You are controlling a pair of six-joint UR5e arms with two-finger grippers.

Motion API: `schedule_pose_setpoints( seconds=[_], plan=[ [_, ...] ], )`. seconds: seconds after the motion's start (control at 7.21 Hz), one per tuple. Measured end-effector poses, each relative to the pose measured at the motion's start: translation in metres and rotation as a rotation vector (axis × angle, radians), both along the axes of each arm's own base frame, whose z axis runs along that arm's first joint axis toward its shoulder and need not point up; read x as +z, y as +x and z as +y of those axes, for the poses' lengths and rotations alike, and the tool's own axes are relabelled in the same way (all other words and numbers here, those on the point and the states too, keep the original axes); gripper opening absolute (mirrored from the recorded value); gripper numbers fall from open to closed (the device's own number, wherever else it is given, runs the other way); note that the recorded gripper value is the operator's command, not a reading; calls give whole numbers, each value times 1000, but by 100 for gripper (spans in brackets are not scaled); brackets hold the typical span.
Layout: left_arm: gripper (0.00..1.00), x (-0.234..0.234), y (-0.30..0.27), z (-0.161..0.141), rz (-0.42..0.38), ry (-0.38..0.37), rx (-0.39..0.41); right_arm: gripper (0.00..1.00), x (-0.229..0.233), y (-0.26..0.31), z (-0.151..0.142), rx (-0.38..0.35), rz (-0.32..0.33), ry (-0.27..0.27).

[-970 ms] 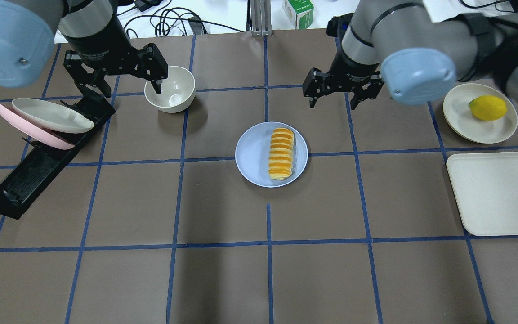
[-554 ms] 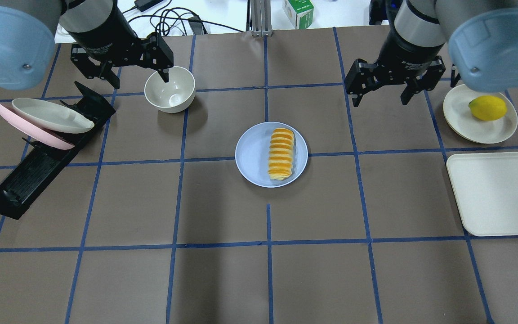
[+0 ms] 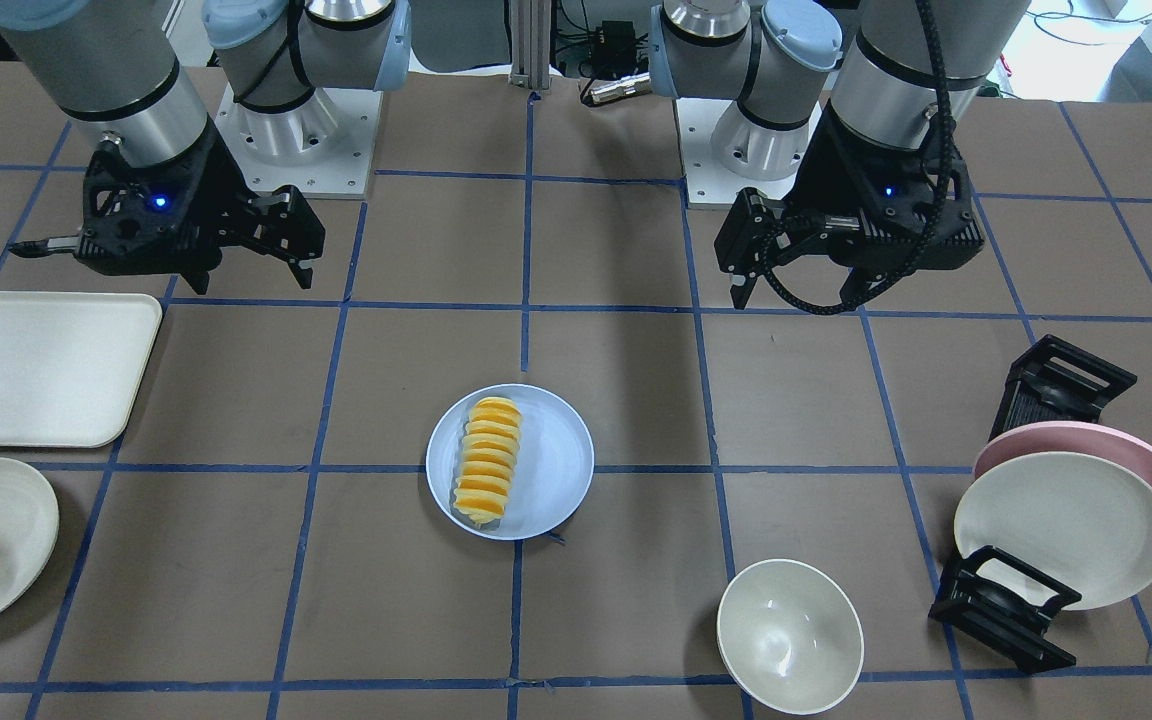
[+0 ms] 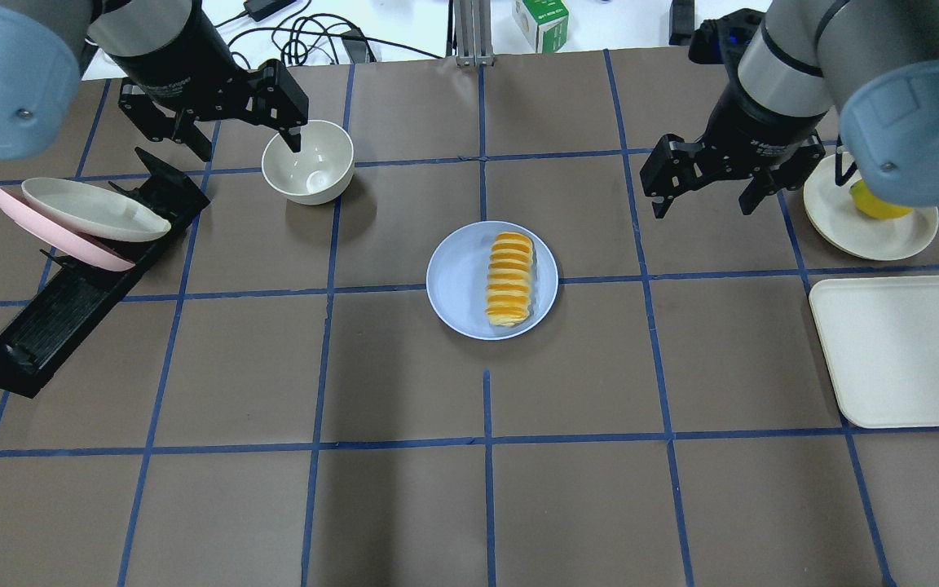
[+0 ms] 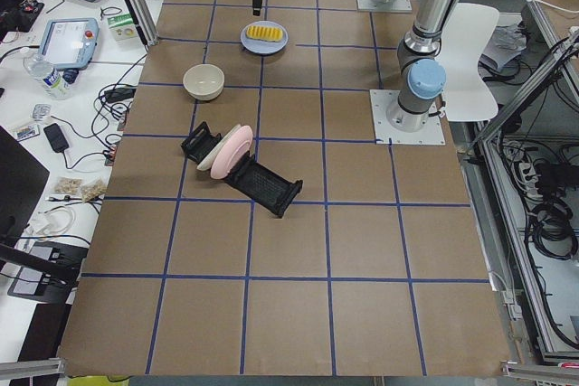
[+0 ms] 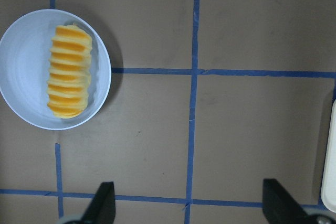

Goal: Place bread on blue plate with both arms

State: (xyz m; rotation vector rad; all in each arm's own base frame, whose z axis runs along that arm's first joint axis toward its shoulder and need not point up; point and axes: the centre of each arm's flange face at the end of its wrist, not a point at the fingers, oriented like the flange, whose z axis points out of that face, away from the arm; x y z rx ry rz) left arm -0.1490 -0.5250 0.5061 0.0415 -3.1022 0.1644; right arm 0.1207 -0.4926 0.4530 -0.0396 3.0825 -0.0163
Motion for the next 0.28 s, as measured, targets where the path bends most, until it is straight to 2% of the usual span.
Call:
schedule_pose_setpoints(
  seconds=[0.28],
  plan=[
    [100,1,3,6,-31,24,-2,100,4,-18,4,-29,51,37]
  ],
)
